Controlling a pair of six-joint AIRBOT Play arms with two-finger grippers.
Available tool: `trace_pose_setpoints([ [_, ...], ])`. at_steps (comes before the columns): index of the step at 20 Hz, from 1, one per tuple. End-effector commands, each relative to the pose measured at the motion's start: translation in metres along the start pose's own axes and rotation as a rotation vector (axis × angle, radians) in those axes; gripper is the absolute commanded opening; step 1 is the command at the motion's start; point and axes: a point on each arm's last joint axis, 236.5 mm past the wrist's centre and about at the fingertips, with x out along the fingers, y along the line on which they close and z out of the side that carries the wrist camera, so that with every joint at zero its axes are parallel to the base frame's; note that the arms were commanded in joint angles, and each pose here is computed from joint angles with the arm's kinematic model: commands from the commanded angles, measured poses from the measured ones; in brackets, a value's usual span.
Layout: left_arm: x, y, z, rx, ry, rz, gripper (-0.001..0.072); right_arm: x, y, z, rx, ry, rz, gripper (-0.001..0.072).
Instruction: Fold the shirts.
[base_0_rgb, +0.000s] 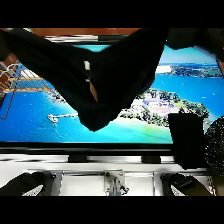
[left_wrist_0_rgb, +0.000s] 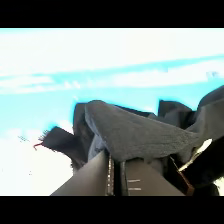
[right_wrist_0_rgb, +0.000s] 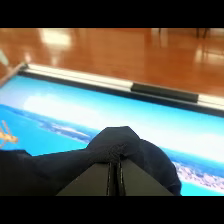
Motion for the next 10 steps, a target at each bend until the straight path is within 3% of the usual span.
trace_pose_setpoints([
  [1, -0.029, 0.039, 0.001, 0.005, -0.009, 0.146, 0.0050, -0.013, 0.020, -0.001, 0.009, 0.045, 0.081, 0.0062],
  [6, -0.016, 0.037, 0.000, 0.014, 0.004, 0.149, 0.0051, -0.025, 0.023, -0.057, 0.017, 0.292, 0.092, 0.0062],
  [10, -0.017, 0.018, 0.040, 0.018, -0.164, 0.071, 0.0051, -0.038, 0.034, -0.010, 0.023, 0.145, 0.129, 0.0062],
])
